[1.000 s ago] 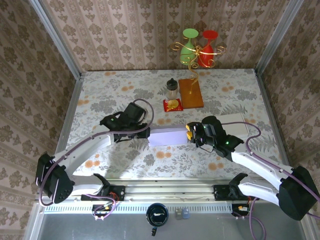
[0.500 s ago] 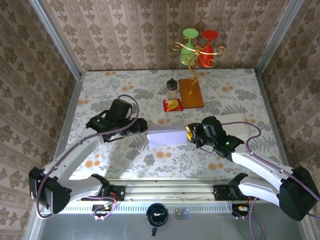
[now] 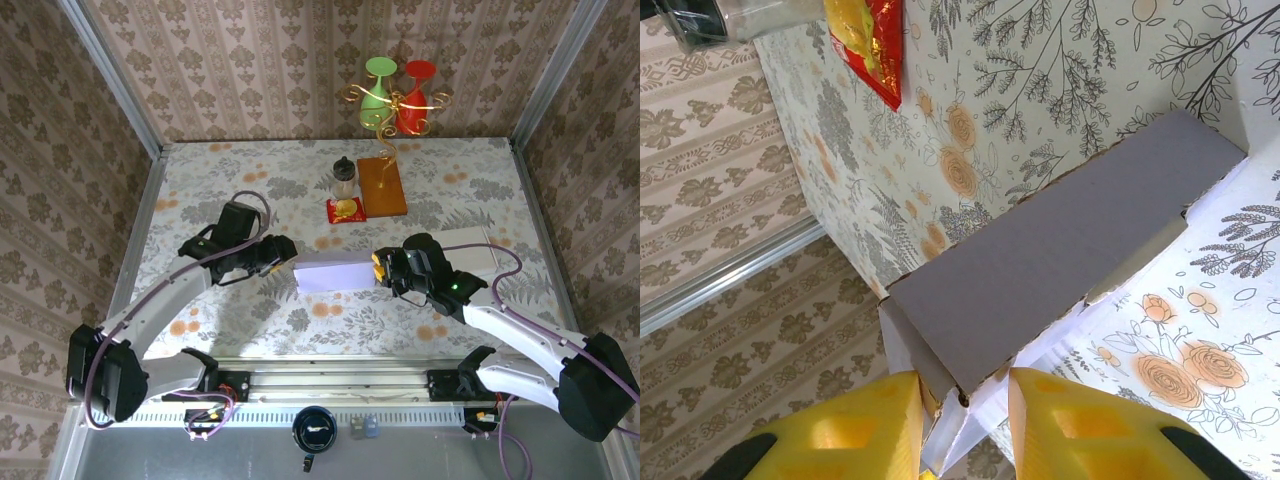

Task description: Fold the paper box

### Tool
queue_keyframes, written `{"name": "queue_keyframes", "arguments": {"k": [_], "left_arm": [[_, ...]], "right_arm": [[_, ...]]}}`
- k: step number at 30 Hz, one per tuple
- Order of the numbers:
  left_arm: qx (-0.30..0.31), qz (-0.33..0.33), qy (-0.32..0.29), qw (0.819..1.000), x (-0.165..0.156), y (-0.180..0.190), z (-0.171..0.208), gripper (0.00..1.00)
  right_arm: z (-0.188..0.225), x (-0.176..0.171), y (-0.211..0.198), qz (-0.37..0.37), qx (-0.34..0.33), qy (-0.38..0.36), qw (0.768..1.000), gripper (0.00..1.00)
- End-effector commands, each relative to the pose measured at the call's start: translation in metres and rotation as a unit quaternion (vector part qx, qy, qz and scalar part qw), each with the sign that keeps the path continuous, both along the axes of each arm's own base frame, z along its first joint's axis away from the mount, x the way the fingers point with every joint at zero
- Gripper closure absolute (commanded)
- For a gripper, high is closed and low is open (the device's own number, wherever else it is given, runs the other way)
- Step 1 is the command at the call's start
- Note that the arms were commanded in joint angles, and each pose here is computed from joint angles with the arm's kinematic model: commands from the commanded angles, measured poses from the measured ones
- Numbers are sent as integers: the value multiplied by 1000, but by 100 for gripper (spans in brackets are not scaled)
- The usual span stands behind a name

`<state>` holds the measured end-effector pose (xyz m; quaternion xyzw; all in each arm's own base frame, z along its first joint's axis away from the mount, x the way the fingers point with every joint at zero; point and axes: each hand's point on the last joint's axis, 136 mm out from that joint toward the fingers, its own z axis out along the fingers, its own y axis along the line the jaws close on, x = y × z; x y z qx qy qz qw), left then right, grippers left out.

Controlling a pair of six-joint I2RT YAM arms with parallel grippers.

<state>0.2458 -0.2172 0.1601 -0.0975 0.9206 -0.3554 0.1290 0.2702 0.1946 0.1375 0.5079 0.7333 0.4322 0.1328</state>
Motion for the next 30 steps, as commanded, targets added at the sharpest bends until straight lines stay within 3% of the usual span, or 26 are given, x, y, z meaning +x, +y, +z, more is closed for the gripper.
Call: {"name": "queue_keyframes", "arguments": {"k": [1, 8, 24, 30], "left_arm": [[-21, 4, 6, 1000, 2, -4, -2, 57], [-22, 4, 15, 1000, -4, -1, -11, 65], [-23, -33, 11, 999, -20, -1, -43, 69], [-10, -60, -3, 998, -28, -3, -59, 79]], "right_arm": [[-48, -23, -22, -8, -70, 78, 994, 71], [-48, -24, -22, -7, -72, 79, 994, 71], [-62, -39, -30, -1, -97, 118, 988, 71], [-65, -45, -30, 10, -106, 142, 984, 71]]}}
